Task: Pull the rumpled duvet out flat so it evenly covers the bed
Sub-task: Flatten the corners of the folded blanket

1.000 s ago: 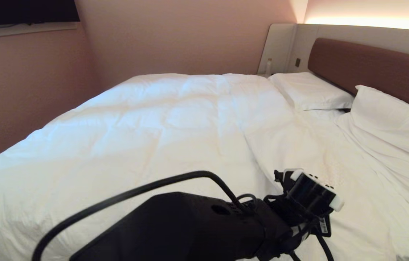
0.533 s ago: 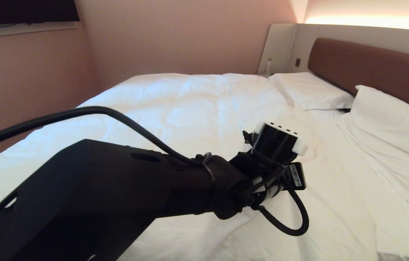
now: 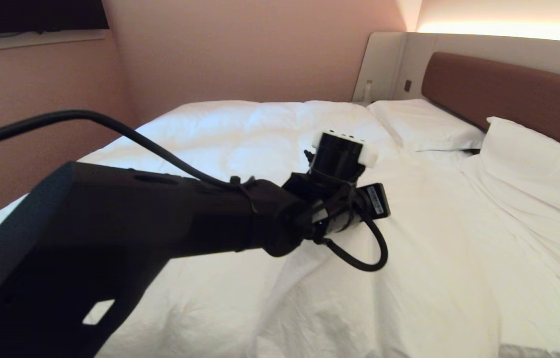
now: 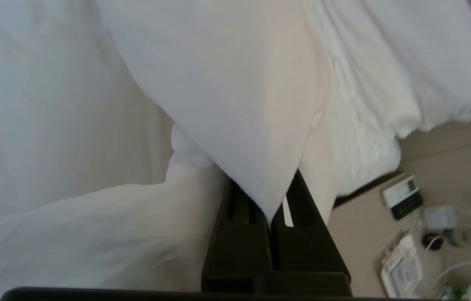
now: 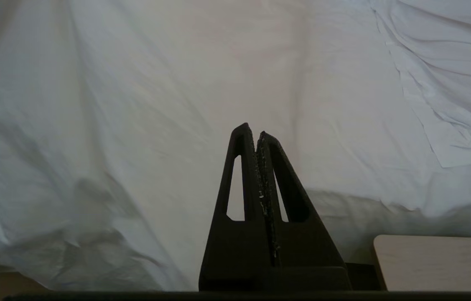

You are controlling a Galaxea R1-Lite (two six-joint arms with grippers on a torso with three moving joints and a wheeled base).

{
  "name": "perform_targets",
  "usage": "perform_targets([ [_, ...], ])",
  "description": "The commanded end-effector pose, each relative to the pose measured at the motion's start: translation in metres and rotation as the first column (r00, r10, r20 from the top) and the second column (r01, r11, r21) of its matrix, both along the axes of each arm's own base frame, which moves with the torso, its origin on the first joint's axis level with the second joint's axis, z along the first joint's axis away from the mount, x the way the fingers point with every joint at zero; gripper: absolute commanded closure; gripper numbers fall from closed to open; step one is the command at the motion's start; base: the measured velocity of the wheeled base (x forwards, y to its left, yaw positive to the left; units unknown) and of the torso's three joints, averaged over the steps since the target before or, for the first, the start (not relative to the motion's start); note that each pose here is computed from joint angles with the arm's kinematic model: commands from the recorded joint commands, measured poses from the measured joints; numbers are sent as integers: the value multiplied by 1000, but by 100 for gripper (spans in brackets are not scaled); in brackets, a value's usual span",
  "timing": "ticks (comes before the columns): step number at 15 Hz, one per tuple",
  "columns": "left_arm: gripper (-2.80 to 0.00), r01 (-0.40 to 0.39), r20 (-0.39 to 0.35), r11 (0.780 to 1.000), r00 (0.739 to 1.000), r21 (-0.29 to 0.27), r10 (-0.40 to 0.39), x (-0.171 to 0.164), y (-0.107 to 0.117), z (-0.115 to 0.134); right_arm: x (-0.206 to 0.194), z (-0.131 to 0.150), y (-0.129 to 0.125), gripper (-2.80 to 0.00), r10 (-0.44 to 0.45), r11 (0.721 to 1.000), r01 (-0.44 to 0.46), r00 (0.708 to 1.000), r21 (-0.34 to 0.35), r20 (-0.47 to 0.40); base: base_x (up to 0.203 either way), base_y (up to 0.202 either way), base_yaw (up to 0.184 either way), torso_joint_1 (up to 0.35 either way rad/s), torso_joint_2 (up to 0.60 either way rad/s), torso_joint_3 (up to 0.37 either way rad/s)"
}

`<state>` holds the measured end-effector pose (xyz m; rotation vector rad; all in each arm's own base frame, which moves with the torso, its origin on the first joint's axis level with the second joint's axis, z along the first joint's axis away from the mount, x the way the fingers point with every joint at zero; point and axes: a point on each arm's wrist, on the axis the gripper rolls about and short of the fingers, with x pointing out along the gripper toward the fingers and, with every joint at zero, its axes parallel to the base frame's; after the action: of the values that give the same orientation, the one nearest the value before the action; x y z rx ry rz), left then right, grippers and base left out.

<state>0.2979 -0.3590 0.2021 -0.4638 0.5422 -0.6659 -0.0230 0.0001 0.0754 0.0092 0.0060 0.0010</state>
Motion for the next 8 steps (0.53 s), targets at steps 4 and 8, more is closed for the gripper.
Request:
perform_targets([
  [4, 0, -3, 36, 998, 999, -61, 5, 12, 21, 29, 0, 0, 0, 0, 0, 1000, 0, 1000, 0, -2, 0, 0, 0, 0, 0, 0],
  [8, 0, 33, 46, 997, 998, -76, -30, 10, 18, 33, 0, 0, 0, 0, 0, 1000, 0, 1000, 0, -2, 0, 0, 0, 0, 0, 0],
])
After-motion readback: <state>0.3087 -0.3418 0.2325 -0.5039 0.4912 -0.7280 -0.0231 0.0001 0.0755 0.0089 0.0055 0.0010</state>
